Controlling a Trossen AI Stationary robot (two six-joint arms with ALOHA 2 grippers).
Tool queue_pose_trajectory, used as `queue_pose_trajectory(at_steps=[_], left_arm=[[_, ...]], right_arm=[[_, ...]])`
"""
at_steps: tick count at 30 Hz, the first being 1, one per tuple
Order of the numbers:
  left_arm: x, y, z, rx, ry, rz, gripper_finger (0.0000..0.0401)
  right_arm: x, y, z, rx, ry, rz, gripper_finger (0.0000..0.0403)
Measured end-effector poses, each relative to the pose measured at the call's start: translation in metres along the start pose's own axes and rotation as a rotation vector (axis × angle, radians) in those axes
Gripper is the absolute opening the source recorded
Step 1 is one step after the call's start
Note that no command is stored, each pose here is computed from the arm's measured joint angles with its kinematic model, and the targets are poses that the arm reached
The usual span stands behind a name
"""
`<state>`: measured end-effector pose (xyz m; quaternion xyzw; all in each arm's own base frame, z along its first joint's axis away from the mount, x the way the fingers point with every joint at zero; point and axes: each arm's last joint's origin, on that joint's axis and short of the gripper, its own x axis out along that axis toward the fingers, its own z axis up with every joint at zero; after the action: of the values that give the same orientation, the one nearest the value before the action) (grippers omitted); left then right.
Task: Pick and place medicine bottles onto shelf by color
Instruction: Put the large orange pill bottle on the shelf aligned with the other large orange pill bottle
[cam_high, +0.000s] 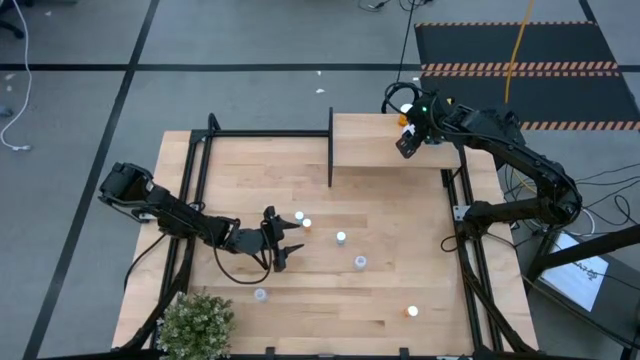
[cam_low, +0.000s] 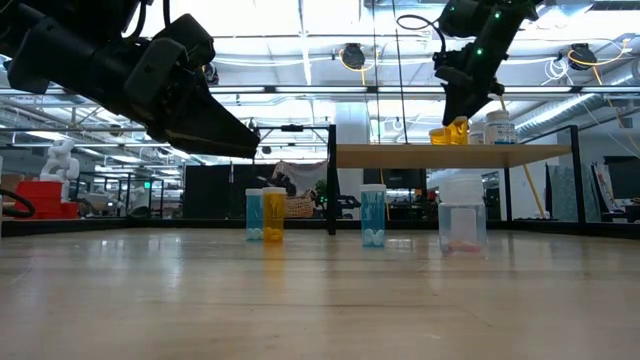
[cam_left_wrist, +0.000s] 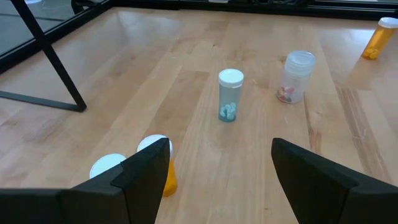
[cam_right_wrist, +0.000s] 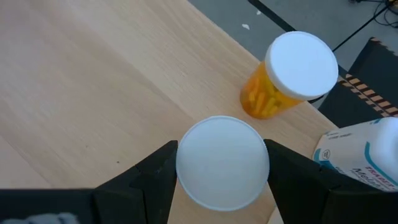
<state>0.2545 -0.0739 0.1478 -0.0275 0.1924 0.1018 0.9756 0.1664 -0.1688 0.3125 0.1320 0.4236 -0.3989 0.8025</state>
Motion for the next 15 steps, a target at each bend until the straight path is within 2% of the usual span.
queue_pose_trajectory(at_steps=[9, 15], left_arm=[[0.0, 0.0, 0.0, -0.004, 0.0, 0.0, 0.028], [0.0, -0.0001, 0.0001, -0.006, 0.0, 0.0, 0.028]], right_arm=[[0.0, 0.0, 0.0, 0.015, 0.0, 0.0, 0.0216], [0.0, 0.0, 0.0, 0.014, 0.0, 0.0, 0.0244]])
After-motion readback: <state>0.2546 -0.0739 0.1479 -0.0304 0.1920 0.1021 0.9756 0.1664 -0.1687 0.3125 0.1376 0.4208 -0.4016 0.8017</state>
